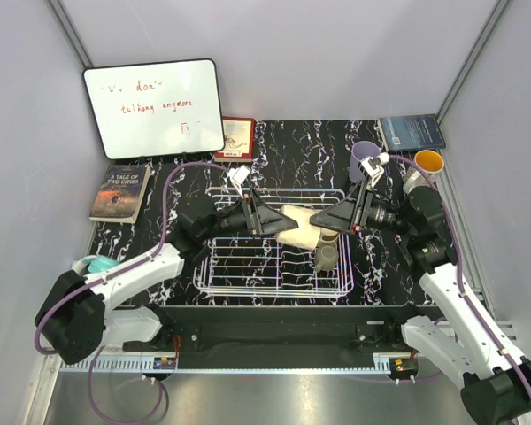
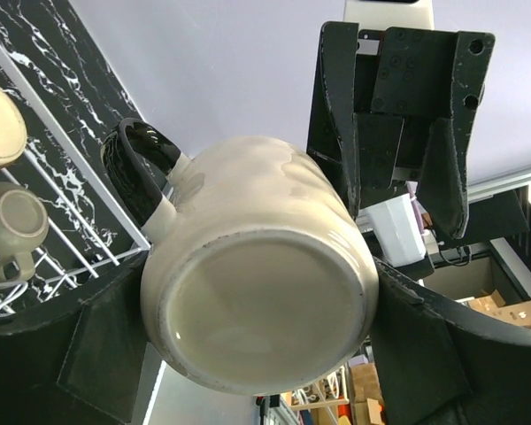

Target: Unload the cups from the dish rack

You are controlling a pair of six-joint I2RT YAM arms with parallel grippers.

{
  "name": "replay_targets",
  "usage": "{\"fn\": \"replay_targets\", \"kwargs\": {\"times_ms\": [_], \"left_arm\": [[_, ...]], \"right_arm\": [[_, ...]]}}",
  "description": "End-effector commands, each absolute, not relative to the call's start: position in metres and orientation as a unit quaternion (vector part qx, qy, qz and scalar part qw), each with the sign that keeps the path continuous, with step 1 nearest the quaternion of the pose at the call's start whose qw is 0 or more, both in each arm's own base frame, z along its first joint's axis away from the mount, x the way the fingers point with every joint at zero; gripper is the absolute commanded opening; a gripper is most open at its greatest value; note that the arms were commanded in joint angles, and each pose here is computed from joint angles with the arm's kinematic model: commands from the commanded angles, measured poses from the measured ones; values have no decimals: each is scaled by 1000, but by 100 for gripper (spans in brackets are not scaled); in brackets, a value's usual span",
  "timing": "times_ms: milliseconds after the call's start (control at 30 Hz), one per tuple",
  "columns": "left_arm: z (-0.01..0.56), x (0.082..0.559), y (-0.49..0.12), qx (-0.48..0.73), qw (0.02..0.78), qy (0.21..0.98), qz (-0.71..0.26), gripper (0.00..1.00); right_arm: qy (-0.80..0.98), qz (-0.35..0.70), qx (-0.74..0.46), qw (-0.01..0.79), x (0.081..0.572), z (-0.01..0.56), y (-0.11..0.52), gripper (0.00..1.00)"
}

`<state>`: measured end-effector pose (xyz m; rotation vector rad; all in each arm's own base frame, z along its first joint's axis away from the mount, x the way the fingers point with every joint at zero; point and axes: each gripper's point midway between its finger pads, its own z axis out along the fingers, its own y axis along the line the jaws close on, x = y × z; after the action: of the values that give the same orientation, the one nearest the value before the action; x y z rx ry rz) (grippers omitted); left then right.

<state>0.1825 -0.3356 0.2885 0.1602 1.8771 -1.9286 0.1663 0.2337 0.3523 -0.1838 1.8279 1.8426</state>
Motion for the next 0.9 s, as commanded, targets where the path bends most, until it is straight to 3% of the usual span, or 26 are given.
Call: {"fn": "replay_targets", "kwargs": {"times_ms": [0, 200, 867], "left_arm": [[348, 179, -330, 99, 299, 624, -715, 0], [345, 198, -322, 93, 341, 648, -675, 0], [373, 185, -316, 116, 339, 617, -701, 0]], "right_arm": [[671, 662, -100, 319, 158, 373, 228, 59], [684, 643, -104, 329, 153, 373, 224, 60], [708, 620, -93, 325, 164, 348, 224, 61]]}}
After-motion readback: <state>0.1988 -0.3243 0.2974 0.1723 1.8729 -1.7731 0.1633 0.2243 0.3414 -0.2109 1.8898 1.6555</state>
